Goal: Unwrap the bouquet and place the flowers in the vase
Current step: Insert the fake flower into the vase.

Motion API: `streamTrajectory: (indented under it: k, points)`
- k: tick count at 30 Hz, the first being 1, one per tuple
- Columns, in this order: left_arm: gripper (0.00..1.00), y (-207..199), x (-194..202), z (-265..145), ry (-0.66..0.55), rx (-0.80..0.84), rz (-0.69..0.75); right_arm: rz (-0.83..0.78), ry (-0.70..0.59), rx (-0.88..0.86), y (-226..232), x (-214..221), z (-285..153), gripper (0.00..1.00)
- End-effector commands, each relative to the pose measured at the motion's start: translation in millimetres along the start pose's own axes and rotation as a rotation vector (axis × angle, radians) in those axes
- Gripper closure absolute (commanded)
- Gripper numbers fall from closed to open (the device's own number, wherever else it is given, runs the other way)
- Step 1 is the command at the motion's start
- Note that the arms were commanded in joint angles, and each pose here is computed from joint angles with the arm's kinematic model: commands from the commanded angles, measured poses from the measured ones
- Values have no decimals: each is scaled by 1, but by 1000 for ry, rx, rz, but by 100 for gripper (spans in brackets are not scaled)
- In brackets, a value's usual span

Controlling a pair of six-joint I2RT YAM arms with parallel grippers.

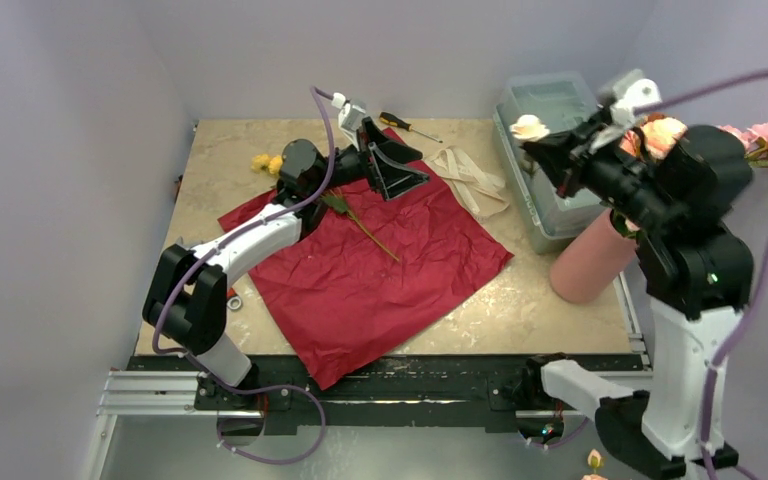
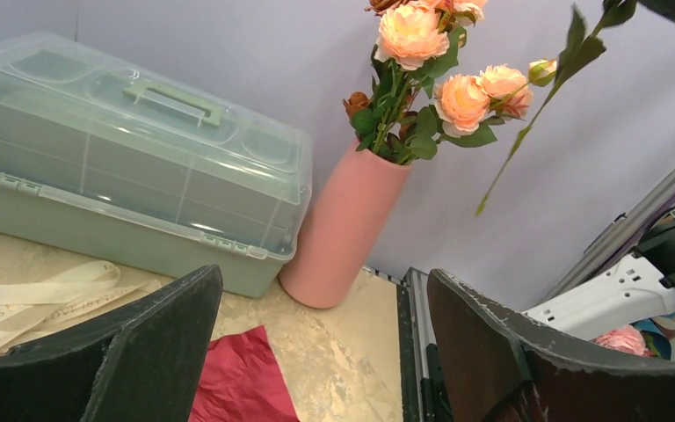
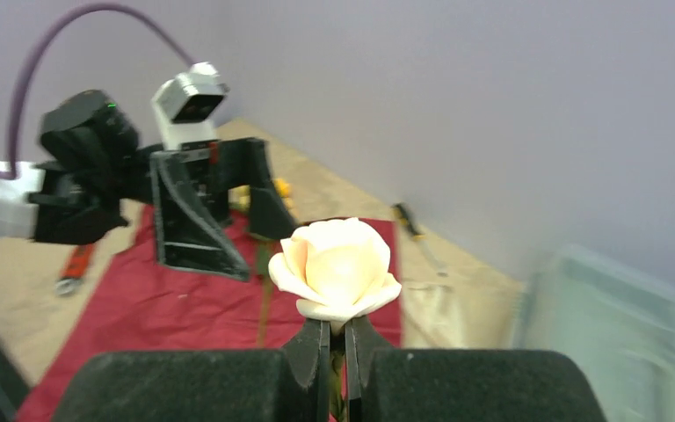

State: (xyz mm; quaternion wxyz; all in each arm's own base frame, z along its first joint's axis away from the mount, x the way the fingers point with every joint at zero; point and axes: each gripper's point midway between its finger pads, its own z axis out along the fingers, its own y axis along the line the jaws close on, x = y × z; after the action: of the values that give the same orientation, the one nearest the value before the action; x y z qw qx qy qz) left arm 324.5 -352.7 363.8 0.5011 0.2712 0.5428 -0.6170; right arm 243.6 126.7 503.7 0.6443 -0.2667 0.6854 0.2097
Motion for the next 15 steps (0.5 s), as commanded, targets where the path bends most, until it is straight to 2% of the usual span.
streamTrajectory:
  k: [1, 8, 15]
  points:
    - [13, -9, -12, -1, -34, 15, 80, -173, -22, 333, -43, -17, -55, 100]
    - [13, -8, -14, 2, -59, 21, 88, -246, -67, 577, -68, -25, -100, 100]
    - [12, -9, -13, 1, -53, 29, 96, -259, -95, 744, -96, -8, -108, 100]
